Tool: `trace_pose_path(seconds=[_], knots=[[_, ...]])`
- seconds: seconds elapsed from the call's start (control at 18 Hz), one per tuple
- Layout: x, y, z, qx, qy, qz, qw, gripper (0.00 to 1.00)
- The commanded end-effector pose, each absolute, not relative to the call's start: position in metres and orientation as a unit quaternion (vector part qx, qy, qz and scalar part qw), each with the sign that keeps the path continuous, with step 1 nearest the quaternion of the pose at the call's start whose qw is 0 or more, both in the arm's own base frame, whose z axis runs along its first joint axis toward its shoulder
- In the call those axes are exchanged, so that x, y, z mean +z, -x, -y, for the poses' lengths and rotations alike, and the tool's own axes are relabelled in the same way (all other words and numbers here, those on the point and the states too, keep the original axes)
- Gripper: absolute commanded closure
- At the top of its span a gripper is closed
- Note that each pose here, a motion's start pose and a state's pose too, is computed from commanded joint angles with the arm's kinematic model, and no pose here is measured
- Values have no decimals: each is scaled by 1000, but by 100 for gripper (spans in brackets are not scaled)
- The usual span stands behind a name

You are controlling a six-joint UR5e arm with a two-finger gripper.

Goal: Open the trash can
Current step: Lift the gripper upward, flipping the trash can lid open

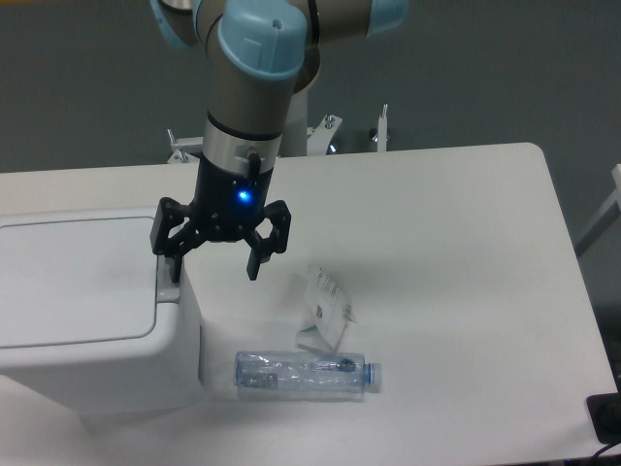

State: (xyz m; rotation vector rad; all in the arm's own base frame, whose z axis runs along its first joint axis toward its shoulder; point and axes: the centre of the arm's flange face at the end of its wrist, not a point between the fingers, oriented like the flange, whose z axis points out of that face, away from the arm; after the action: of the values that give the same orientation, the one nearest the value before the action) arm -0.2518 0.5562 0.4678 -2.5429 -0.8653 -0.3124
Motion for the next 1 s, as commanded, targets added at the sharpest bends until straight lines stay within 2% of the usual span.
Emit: trace_pose_path(seconds=[0.33, 0.5, 0.61, 0.72, 0.83, 1.0], knots=[[473, 252, -557, -112, 917, 312, 222, 0], [501, 255, -559, -104, 915, 301, 248, 0], [542, 278, -551, -82, 905, 308, 282, 0], [557, 299, -540, -68, 898, 316, 298, 0], [563, 318, -533, -50, 899, 308, 306, 0], [559, 360, -500, 8, 898, 338, 283, 0]])
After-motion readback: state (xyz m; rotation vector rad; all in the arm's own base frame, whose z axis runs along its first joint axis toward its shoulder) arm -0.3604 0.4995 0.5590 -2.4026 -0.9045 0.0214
